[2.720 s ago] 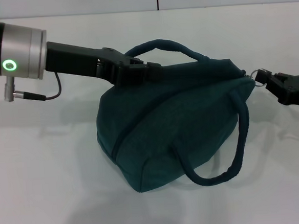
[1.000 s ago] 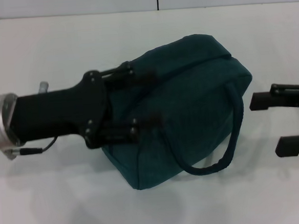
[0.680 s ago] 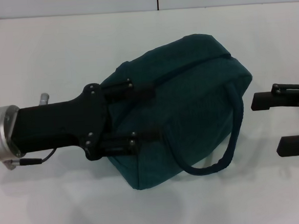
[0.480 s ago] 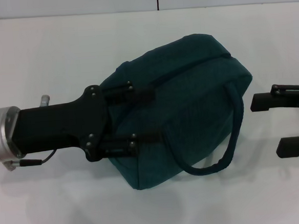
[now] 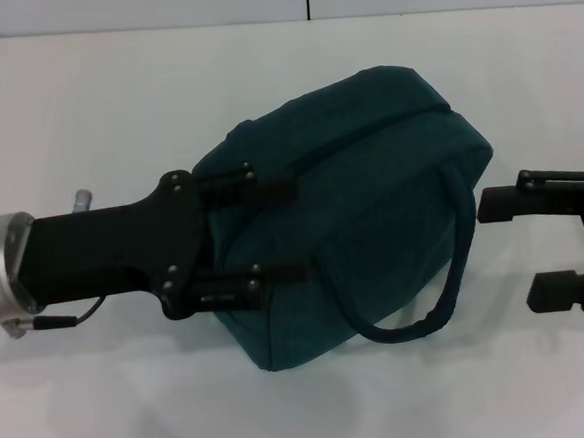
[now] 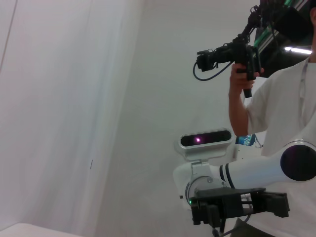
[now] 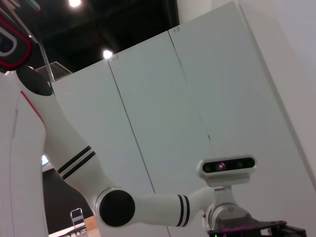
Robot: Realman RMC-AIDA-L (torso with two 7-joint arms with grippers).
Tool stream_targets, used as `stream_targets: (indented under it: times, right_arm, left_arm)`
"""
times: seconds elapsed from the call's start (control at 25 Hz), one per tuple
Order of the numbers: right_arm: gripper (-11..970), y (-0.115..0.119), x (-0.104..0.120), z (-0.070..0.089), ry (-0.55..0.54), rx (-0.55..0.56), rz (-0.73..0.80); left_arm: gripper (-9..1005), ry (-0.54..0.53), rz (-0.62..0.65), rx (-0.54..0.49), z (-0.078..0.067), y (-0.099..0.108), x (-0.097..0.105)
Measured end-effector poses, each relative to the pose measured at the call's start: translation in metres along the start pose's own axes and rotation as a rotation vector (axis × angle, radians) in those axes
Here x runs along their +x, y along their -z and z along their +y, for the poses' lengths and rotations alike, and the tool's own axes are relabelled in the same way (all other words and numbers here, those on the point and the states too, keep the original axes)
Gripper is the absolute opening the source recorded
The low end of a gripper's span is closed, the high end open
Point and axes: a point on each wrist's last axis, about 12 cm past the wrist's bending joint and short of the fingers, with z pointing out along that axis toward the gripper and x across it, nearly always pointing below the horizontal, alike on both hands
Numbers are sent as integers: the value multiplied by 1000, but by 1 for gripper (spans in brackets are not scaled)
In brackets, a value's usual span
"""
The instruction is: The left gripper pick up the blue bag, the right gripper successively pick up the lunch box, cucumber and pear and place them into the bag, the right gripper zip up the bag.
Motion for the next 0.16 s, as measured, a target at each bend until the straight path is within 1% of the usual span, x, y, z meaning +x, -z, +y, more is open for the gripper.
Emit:
stream_targets:
  times: [0.16]
  right_arm:
    - [793, -7, 3, -1, -7, -8, -7]
  left_arm:
    - [775, 6, 3, -10, -2, 5, 2]
